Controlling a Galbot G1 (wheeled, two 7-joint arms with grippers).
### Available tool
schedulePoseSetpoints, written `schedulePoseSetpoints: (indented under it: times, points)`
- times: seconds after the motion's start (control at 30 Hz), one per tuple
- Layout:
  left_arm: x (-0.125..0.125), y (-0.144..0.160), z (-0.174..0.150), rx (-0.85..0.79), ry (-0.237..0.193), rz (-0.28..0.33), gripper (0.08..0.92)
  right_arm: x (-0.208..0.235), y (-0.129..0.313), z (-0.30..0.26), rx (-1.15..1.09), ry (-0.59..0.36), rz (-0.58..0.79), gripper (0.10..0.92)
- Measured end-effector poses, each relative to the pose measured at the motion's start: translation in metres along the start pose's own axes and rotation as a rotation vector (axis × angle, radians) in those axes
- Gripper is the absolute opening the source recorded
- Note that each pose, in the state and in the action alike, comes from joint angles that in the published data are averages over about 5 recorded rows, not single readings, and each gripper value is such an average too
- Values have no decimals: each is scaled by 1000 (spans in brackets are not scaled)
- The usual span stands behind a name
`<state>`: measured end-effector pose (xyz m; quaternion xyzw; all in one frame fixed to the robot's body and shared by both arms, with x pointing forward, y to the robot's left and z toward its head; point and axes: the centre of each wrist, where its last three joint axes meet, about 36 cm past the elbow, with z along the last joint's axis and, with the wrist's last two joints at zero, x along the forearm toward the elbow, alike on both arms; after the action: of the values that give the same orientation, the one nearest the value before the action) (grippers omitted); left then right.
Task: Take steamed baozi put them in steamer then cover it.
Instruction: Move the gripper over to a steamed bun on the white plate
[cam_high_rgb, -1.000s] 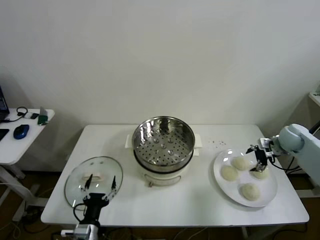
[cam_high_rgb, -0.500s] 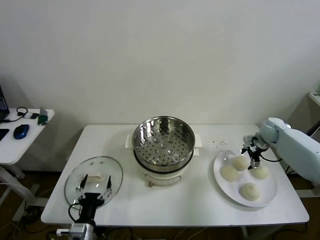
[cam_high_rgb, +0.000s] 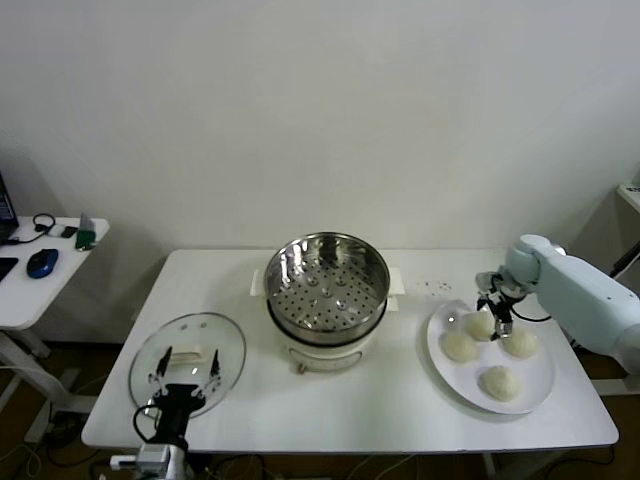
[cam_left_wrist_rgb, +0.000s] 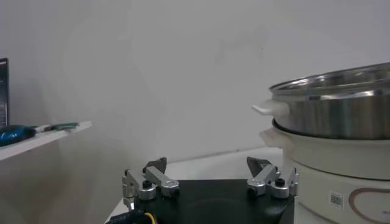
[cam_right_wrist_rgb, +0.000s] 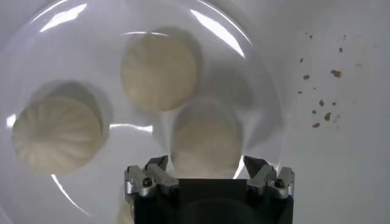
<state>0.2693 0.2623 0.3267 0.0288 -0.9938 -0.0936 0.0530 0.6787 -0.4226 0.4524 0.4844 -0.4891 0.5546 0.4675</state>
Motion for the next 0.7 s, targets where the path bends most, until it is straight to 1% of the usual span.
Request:
schedulePoseSetpoints:
  times: [0.2, 0.43, 0.57, 0.7]
  points:
    - [1, 1, 0, -2, 2, -6, 823, -5, -1, -4, 7, 1, -10, 817]
    - [2, 2, 0, -3, 2, -10, 823, -4, -2, -2, 11, -5, -6, 728]
    - [2, 2, 0, -3, 2, -12, 823, -3, -3, -1, 14, -8, -3, 695]
    - [3, 2, 0, -3, 5, -13, 823, 3, -4, 1, 20, -14, 6, 682]
